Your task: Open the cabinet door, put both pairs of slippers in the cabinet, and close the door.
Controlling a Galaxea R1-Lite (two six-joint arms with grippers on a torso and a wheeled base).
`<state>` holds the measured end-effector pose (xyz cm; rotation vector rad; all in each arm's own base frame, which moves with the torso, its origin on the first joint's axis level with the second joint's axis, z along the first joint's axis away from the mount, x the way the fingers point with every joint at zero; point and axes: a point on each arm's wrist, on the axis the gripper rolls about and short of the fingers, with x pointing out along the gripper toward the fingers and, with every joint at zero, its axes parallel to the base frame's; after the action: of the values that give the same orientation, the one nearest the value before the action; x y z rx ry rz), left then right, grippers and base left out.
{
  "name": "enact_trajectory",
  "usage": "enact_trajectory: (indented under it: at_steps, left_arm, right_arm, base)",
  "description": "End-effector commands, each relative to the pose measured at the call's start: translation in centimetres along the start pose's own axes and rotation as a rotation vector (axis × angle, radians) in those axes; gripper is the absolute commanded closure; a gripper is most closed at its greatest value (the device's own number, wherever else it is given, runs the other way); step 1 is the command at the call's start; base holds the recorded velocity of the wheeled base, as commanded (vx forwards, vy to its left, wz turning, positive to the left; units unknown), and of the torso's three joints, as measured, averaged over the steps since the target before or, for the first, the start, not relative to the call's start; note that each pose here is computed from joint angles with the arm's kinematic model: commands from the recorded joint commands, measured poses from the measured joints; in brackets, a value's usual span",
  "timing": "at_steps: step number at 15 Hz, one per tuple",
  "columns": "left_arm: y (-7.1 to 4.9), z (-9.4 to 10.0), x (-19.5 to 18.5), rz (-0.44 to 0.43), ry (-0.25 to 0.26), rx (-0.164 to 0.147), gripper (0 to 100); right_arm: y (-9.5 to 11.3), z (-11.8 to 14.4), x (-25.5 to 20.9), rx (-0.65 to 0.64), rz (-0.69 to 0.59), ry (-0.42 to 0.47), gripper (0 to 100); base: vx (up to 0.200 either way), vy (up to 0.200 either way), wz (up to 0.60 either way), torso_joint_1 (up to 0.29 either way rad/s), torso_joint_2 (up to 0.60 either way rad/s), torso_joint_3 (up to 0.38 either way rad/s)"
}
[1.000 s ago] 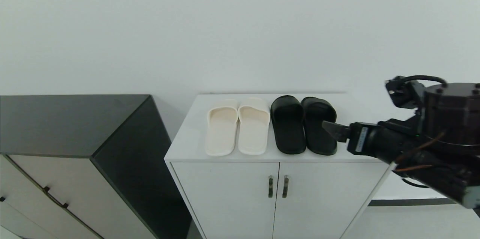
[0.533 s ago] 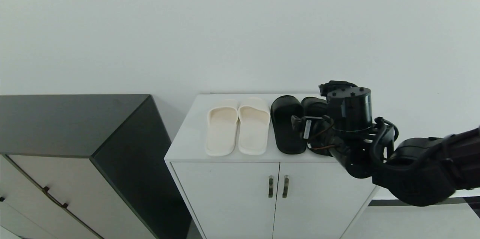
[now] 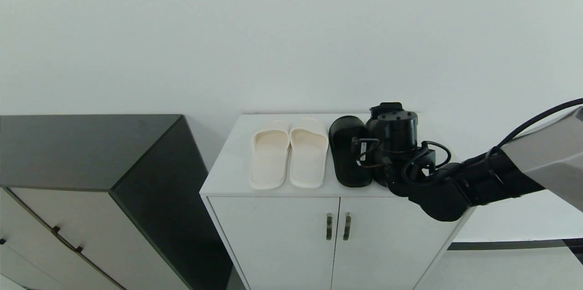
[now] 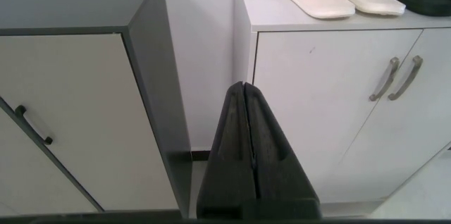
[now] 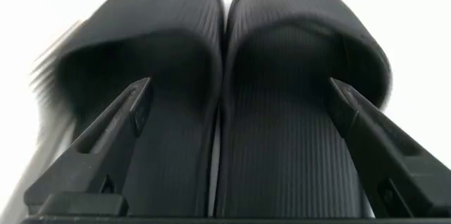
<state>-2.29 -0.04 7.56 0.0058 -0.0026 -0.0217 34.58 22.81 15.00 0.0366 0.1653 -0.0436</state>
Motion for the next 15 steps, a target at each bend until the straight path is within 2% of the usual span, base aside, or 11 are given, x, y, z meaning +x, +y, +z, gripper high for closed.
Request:
enact_trajectory:
  at_steps: [1,6,7,11,15]
  left_arm:
    - [0.0,0.0,0.0,0.000,0.001,0.000,100]
    - [0.0,0.0,0.0,0.000,0.001,0.000,100]
    - [0.0,0.0,0.0,0.000,0.001,0.000,100]
    - [0.0,0.0,0.0,0.000,0.001,-0.001,100]
    - [0.0,0.0,0.0,0.002,0.001,-0.001,100]
  right_arm:
    - [0.2,-0.8,2.1,-0.019,-0.020,0.002,0]
    - [1.2,-0.4,4.3,-0.039,-0.020,-0.037,0]
    - [1.3,-0.5,4.6,-0.039,-0.023,-0.038,100]
    - [1.2,-0.5,4.7,-0.046,-0.026,-0.041,100]
    - [0.6,2.0,2.5,-0.023,-0.017,-0.077,100]
  base:
    - [0.000,0.000,0.00,0.000,0.00,0.000]
    - [0.000,0.000,0.00,0.000,0.00,0.000]
    - [0.000,0.000,0.00,0.000,0.00,0.000]
    - [0.000,0.000,0.00,0.000,0.00,0.000]
    - [0.000,0.000,0.00,0.000,0.00,0.000]
